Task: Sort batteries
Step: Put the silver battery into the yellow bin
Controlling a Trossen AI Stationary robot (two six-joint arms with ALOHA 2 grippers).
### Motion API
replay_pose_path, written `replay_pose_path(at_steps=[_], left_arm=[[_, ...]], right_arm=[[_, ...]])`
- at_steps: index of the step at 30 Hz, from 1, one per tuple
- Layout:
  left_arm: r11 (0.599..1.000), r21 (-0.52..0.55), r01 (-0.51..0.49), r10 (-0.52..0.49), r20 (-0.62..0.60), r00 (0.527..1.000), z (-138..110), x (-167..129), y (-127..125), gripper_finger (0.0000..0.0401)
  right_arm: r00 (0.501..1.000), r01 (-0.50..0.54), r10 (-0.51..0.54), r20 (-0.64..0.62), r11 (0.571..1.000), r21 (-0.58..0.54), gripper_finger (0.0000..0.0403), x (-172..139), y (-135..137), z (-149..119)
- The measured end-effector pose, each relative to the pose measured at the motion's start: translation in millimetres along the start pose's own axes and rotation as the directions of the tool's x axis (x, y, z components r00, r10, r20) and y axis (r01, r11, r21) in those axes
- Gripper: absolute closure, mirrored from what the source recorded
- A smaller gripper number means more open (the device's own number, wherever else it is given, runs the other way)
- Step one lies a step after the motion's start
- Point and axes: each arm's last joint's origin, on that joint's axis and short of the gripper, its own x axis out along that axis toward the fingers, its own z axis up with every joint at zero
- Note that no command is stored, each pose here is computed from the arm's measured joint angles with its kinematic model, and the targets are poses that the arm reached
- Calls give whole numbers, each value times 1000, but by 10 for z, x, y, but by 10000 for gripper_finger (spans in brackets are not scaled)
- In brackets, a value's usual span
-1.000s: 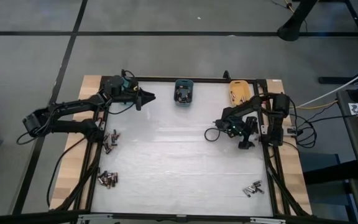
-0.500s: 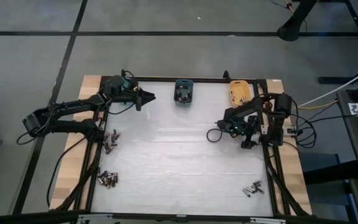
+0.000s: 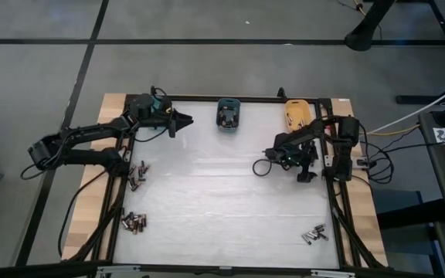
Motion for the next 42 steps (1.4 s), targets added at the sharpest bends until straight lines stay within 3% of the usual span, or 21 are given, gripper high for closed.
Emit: replay_pose_path(at_steps=[9, 23, 29, 42], left_arm=[[1000, -3, 0, 0, 0, 1000, -1, 0, 0, 272], [1000, -4, 0, 0, 0, 1000, 0, 0, 0, 272], [1000, -10, 0, 0, -1, 1000, -1, 0, 1, 272], [1000, -8, -1, 1, 0, 1000, -1, 0, 1, 272]], right_arm=[[999, 16, -16, 43, 1000, 13, 43, -125, -16, 47], [993, -92, 90, 78, 995, 33, 51, -195, 7, 81], [981, -143, 143, 129, 990, -15, 110, -304, 17, 132], [970, -178, 177, 164, 984, -6, 241, -380, 21, 162]])
